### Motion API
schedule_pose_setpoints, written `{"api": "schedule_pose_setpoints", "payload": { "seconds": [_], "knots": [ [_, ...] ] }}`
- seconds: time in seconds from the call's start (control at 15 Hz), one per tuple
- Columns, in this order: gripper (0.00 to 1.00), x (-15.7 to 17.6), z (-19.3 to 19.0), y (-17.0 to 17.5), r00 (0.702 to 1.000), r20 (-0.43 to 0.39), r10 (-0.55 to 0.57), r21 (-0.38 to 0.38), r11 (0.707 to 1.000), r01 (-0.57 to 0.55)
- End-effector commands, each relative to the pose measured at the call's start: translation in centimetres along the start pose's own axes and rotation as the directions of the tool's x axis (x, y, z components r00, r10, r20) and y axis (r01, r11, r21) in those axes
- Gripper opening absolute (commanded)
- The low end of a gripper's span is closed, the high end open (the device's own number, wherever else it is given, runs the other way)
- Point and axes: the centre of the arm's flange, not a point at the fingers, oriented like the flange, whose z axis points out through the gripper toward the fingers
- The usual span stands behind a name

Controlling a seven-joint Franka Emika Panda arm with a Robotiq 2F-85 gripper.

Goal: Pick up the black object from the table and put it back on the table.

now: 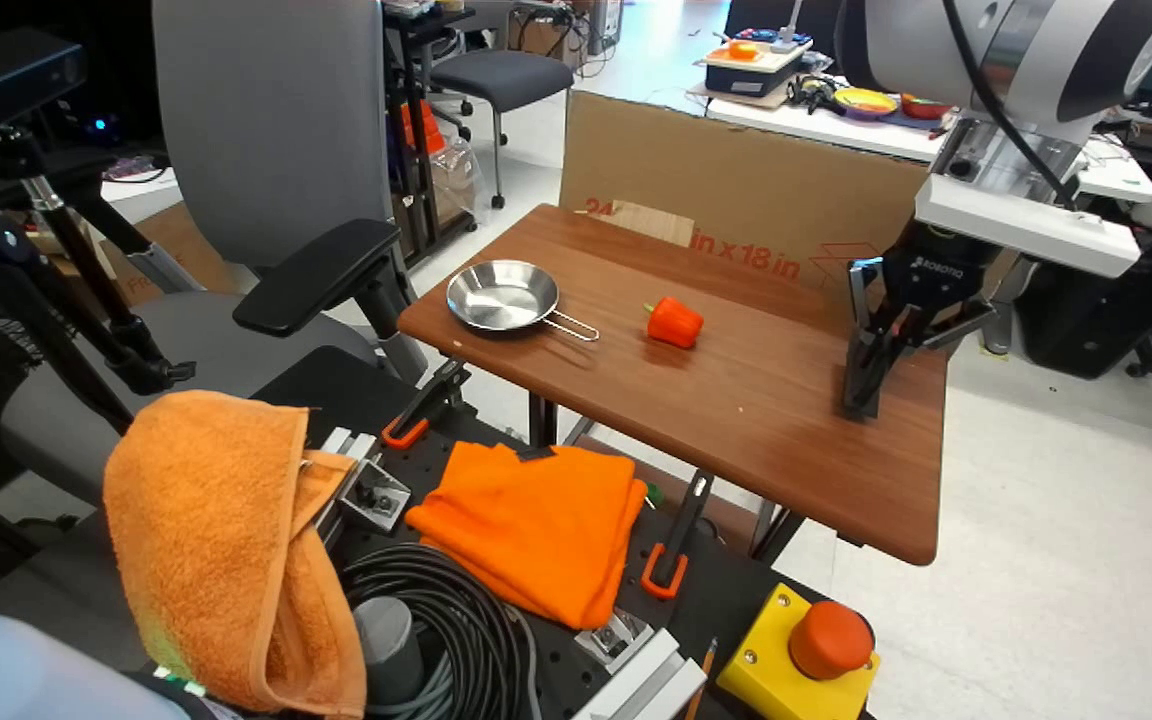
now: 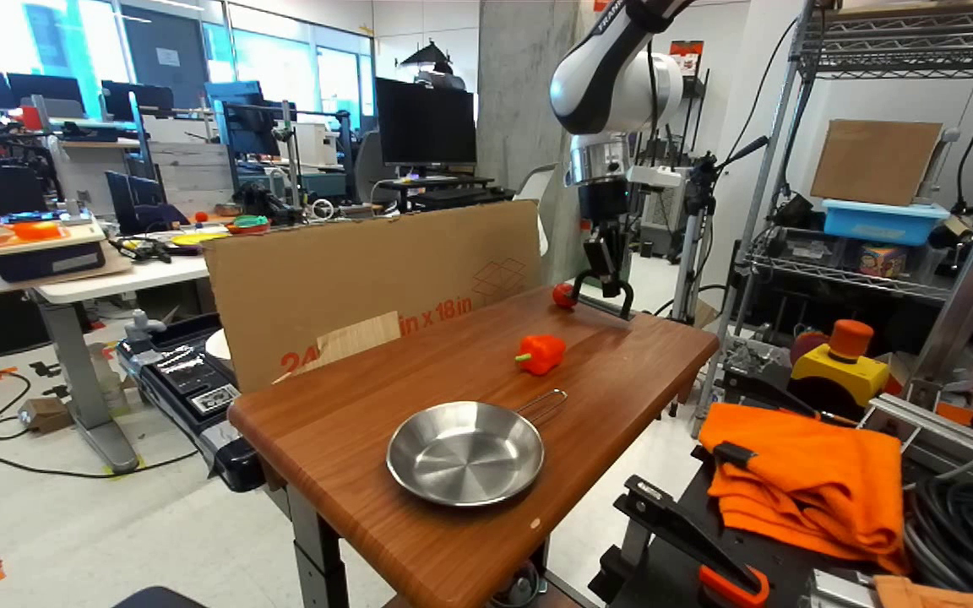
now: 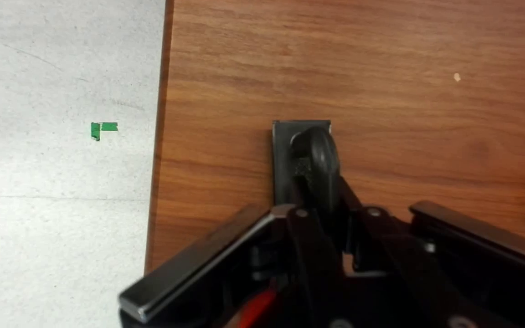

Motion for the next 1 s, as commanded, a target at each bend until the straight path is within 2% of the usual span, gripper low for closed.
{"api": "schedule_pose_setpoints", "payload": {
  "seconds": [0.0, 0.33, 0.53, 0.93],
  "knots": [
    [0.04, 0.9, -0.2, 0.3, 0.999, 0.0, -0.038, 0.022, 0.999, 0.038],
    [0.04, 1.0, 0.1, -0.2, 0.998, 0.004, -0.063, 0.029, 0.998, 0.063],
    [0.04, 1.1, 0.5, -0.6, 0.996, 0.013, -0.092, 0.069, 0.994, 0.091],
    [0.04, 1.0, 1.3, -0.7, 0.993, 0.038, -0.115, 0.097, 0.989, 0.111]
  ]
}}
